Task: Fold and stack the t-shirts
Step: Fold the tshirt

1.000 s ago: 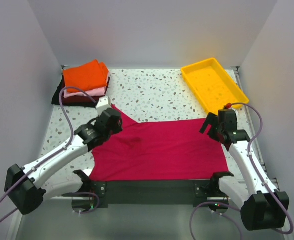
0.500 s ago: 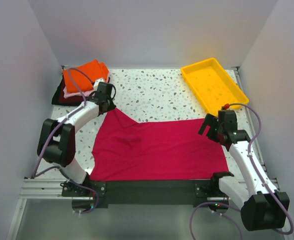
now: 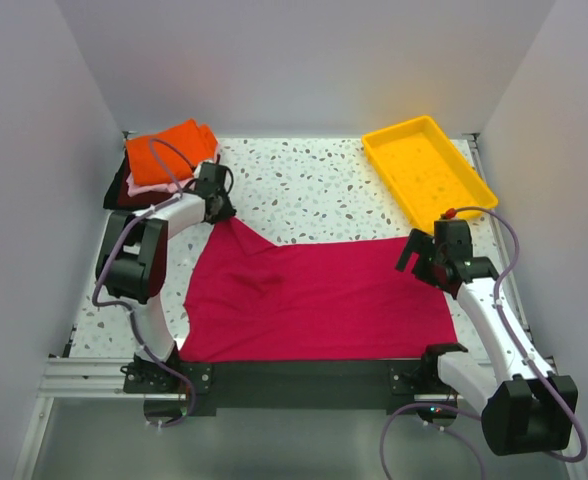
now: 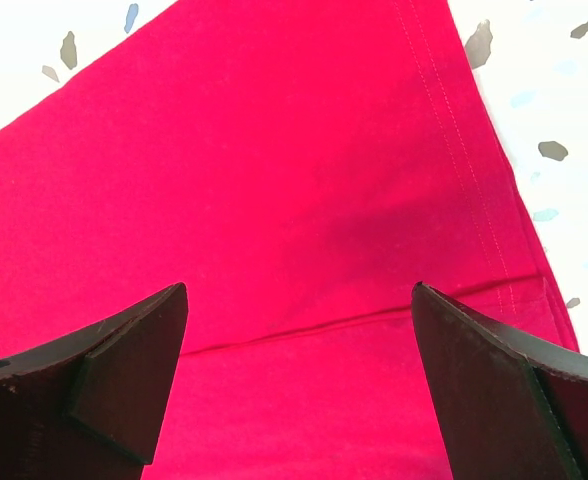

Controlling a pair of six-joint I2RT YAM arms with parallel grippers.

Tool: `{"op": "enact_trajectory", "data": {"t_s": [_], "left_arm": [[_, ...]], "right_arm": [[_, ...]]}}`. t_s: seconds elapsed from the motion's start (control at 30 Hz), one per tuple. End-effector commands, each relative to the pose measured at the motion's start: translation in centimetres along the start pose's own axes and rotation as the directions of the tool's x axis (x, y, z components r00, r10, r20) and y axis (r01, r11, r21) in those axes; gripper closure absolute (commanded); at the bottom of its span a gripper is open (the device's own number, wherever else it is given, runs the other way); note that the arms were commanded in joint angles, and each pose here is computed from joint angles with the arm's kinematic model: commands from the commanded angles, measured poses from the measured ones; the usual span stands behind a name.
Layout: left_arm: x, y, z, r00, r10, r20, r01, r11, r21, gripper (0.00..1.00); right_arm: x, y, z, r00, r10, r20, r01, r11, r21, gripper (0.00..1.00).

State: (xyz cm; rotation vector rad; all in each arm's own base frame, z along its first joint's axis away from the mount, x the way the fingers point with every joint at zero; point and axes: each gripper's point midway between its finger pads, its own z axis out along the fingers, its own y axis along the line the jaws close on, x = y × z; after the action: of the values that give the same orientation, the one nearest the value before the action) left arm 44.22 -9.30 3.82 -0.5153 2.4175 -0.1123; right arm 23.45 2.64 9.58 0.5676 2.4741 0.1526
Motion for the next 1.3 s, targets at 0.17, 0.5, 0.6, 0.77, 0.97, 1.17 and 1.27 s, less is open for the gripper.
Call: {"op": "enact_trajectory", "data": {"t_s": [0.17, 0.5, 0.6, 0.77, 0.97, 1.17, 1.27], "left_arm": [[-1.5, -1.3, 1.0, 0.999, -0.002, 0.039, 0.0, 0.999, 0.046, 0.72], [-1.3, -2.8, -2.2, 0.998, -0.044, 0.038, 0.037, 0.984, 0.172, 1.0], [-1.4, -2.9, -4.0, 0.997, -0.057, 0.05, 0.046, 0.979, 0.2, 1.0], [-1.8, -2.9, -6.5, 0.996, -0.061, 0.066, 0.044, 0.971, 0.234, 1.0], [-2.0, -3.1, -9.0, 0.995, -0.067, 0.08, 0.043, 0.96, 0.278, 1.0], [-1.6, -3.4, -10.5, 0.995, -0.07, 0.069, 0.045, 0.947, 0.319, 1.0], [-1.5, -3.6, -11.0, 0.996, -0.069, 0.062, 0.045, 0.942, 0.334, 1.0]], "right_arm": [[-1.4, 0.5, -0.7, 0.999, -0.012, 0.033, 0.012, 1.0, -0.01, 0.03], [-3.5, -0.4, 1.7, 0.998, -0.007, 0.066, 0.001, 0.996, 0.091, 0.03], [-4.9, -0.7, 2.6, 0.994, 0.002, 0.105, -0.016, 0.991, 0.135, 0.04], [-6.1, -0.8, 5.1, 0.992, 0.015, 0.123, -0.036, 0.985, 0.17, 0.09], [-7.8, -0.5, 7.4, 0.985, 0.025, 0.173, -0.057, 0.982, 0.182, 0.21], [-9.4, -1.2, 8.5, 0.972, 0.006, 0.233, -0.063, 0.969, 0.238, 0.25], [-9.9, -1.6, 9.0, 0.97, -0.01, 0.244, -0.057, 0.962, 0.265, 0.27]]}}
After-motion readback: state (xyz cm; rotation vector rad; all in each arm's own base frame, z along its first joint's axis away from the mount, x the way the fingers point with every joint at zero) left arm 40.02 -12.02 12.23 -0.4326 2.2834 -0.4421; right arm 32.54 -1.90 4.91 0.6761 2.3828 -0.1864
